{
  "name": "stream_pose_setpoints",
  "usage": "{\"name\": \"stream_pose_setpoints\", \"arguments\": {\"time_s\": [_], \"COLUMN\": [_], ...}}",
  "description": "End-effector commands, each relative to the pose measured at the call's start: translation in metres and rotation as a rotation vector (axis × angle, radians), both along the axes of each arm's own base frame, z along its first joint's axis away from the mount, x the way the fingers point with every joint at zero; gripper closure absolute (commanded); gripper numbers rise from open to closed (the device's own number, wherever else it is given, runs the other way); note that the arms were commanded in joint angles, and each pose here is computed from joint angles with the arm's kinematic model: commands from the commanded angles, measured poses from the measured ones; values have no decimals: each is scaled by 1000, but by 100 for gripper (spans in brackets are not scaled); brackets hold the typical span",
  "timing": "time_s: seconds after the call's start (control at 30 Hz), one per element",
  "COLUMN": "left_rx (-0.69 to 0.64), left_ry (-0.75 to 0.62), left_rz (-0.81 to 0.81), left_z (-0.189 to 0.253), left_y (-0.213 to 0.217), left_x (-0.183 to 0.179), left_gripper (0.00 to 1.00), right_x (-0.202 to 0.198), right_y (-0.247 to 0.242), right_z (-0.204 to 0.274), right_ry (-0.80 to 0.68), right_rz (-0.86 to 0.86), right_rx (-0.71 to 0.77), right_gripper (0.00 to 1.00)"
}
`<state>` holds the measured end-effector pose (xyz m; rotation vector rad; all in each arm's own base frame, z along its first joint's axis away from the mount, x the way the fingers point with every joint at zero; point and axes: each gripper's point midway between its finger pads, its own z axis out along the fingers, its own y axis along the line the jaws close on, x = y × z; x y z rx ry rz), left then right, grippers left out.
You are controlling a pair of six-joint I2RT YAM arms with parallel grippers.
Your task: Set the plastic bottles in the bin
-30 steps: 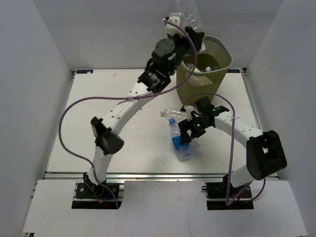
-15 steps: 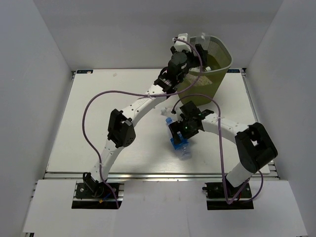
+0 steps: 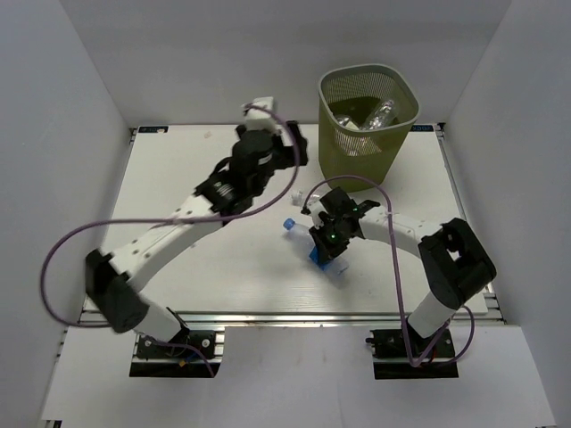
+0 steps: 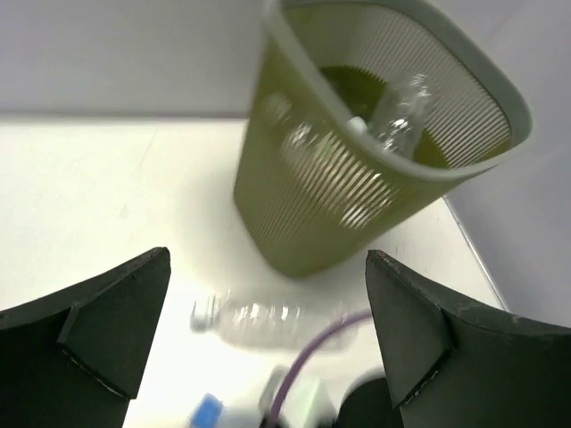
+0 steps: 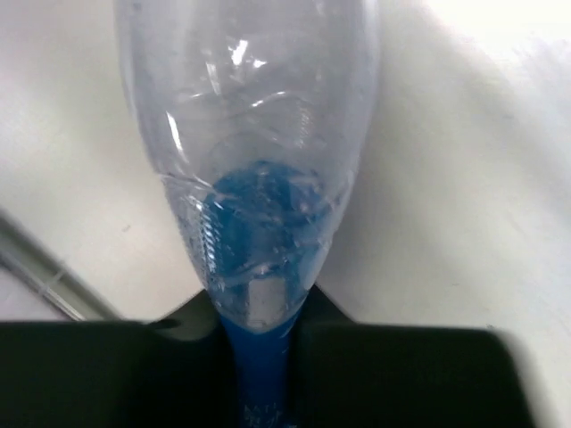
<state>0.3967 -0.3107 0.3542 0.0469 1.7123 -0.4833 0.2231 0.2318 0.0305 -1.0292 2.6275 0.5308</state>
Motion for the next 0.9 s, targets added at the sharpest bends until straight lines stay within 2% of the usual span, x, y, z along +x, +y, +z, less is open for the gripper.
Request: {"name": "stream_pose_setpoints", "arguments": {"time_s": [0.0, 0.03, 0.07, 0.1, 0.17, 0.2, 0.27, 0.33, 0.37, 0.53, 0.57, 0.7, 0.73, 0.83, 0.87], "left_rx": [-34, -11, -10, -66, -71, -101, -200, -288, -322, -464, -483, -551, -521, -470, -449], "left_ry": [199, 268, 312, 359, 424, 439, 477, 530, 556, 628, 644, 692, 730, 748, 758], "left_rz": [160, 178, 194, 244, 308, 342, 403, 463, 458, 405, 367, 271, 278, 229, 219], "left_z": [-53, -81, -91, -101, -125, -129, -136, -149, -152, -174, -177, -180, -192, -192, -199], "left_y": [56, 65, 76, 84, 100, 108, 117, 121, 120, 88, 77, 41, 37, 30, 35], "left_x": [-33, -44, -56, -60, -74, -77, -88, -95, -98, -91, -90, -71, -70, -73, -81], "left_gripper": [0, 0, 0, 0, 0, 0, 0, 0, 0, 0, 0, 0, 0, 0, 0], "right_x": [-24, -25, -23, -15, 5, 22, 62, 82, 100, 148, 158, 193, 211, 241, 254], "right_y": [19, 22, 24, 27, 19, 18, 2, -7, -13, -36, -49, -54, -45, -64, -70], "right_z": [37, 60, 83, 101, 131, 156, 183, 229, 261, 377, 386, 426, 418, 432, 455], "right_ry": [20, -47, -145, -213, -368, -457, -635, -771, -883, -1243, -1289, -1389, -1383, -1421, -1463], "right_rz": [193, 248, 290, 297, 269, 234, 108, 28, -38, -252, -289, -331, -332, -413, -455], "right_rx": [190, 257, 300, 323, 297, 307, 234, 239, 249, 263, 206, 195, 185, 112, 110], "right_gripper": [100, 100, 100, 100, 100, 100, 100, 100, 100, 100, 100, 100, 100, 100, 100]}}
